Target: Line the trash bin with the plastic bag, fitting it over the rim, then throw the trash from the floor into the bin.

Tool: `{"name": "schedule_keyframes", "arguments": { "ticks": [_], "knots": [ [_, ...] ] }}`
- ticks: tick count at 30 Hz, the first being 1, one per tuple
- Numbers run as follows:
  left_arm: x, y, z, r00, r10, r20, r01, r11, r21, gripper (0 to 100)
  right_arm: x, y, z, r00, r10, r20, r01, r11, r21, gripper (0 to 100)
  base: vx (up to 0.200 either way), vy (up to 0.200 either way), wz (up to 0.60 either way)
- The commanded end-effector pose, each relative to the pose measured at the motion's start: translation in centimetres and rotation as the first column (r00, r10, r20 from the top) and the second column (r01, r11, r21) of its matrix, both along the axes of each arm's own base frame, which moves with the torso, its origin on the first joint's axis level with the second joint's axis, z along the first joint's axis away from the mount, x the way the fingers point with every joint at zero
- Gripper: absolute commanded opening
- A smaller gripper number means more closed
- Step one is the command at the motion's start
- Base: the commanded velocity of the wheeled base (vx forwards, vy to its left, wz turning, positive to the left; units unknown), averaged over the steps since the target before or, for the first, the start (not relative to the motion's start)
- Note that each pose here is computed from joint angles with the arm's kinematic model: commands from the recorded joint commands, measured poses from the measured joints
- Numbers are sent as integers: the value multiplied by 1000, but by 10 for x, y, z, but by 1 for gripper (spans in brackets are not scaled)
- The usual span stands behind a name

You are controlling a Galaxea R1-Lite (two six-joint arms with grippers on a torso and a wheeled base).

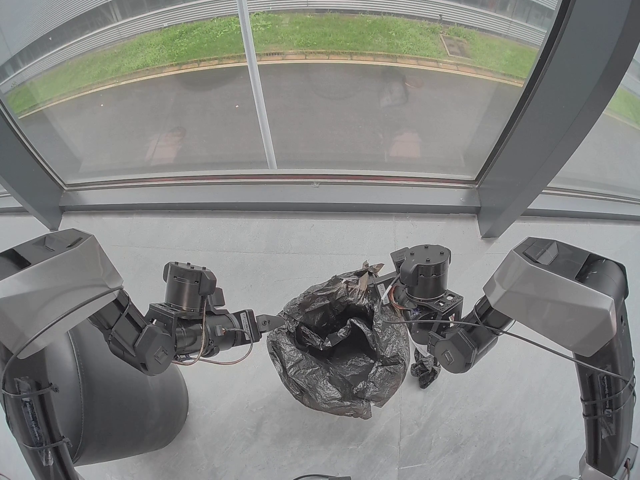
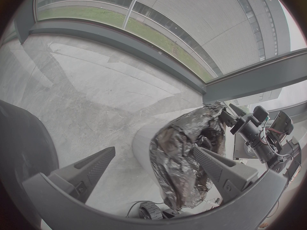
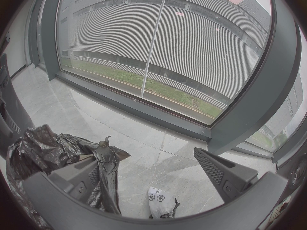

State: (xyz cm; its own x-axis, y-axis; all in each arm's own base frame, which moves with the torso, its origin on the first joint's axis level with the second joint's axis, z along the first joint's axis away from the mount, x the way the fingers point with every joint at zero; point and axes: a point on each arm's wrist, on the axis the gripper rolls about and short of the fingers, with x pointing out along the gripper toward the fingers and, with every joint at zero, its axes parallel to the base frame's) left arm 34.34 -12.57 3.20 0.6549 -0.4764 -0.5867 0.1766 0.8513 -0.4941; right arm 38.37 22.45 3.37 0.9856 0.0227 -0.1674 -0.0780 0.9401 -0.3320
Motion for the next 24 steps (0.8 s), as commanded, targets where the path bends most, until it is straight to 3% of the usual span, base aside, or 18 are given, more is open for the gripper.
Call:
{"name": "schedule_keyframes", "arguments": {
  "ticks": [1, 10, 12, 17, 24],
  "knots": [
    [-14, 0, 22, 999, -11, 40, 12, 1000, -16, 100, -7, 0, 14, 1000, 10, 14, -10, 1000, 7, 100, 0, 0, 0],
    [-34, 5, 34, 999, -19, 41, 20, 1000, -23, 100, -27, 0, 21, 998, 57, -13, -57, 998, -4, 100, 0, 0, 0],
    [-39, 3, 36, 999, -26, 39, 27, 999, -25, 100, -30, -4, 12, 993, 86, -82, -89, 995, -37, 100, 0, 0, 0],
    [-42, 1, 32, 999, -34, 25, 35, 999, -20, 100, -24, -11, 2, 990, 76, -119, -82, 995, -49, 100, 0, 0, 0],
    [-54, 1, 36, 999, -46, 19, 46, 999, -23, 100, -31, -9, 21, 992, 91, -82, -91, 996, 2, 100, 0, 0, 0]
  ]
}}
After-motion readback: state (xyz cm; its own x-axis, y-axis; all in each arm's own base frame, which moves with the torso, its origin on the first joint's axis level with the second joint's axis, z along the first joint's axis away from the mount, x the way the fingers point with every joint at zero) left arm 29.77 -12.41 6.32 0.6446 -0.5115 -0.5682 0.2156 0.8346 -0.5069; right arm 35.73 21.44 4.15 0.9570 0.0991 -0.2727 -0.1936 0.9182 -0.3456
